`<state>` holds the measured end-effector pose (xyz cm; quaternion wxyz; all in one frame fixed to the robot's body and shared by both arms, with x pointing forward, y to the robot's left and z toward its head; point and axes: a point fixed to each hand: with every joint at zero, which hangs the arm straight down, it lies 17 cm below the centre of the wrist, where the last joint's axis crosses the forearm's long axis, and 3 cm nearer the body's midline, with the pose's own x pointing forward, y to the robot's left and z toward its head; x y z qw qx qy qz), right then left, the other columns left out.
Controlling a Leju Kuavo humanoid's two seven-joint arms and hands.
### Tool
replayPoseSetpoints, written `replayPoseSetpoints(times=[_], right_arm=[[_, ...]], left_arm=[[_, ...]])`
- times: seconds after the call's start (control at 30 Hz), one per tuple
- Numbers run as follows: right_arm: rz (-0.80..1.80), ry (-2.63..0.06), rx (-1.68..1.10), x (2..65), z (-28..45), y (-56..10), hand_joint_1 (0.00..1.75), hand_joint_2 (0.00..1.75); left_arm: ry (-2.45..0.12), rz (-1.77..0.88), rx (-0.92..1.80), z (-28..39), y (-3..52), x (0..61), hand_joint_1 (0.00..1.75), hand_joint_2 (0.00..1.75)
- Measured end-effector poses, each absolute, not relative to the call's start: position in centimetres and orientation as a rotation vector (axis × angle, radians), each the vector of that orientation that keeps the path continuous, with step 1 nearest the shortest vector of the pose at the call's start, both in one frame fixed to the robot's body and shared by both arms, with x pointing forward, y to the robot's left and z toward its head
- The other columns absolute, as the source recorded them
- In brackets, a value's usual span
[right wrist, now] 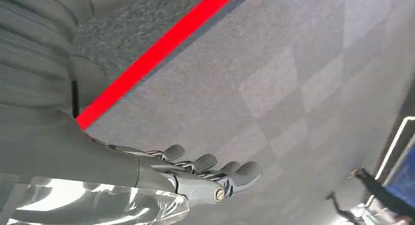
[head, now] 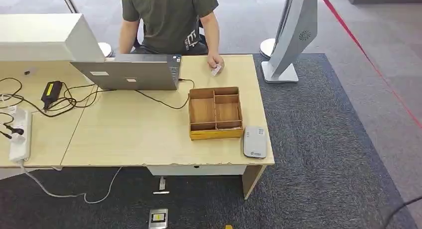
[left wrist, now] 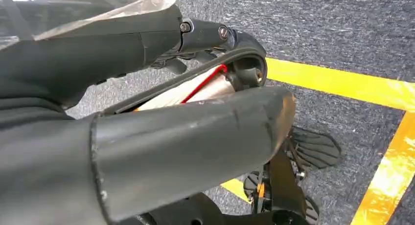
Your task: Pass the card to the sensor for recognition and then transmit it.
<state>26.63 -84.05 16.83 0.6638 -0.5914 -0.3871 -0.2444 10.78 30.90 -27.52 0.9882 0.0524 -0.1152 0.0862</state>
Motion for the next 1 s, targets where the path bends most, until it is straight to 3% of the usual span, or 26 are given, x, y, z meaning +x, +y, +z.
replayPoseSetpoints(times=[0.5, 0.73, 1.0], right_arm=[[-0.620, -0.996, -1.324, 29.8, 19.6, -84.6, 0.00, 1.75], [-0.315, -1.116, -1.010, 39.4, 18.7, -73.8, 0.00, 1.75], [0.097, -1.307, -1.036, 45.7, 25.5, -59.6, 0.00, 1.75]], left_arm=[[-0.245, 0.155, 0.117, -27.5, 31.1, 11.1, 0.00, 0.00], [-0.243, 0.163, 0.132, -27.4, 31.0, 11.6, 0.00, 0.00], [-0.258, 0.091, 0.107, -27.3, 30.3, 11.8, 0.00, 0.00]])
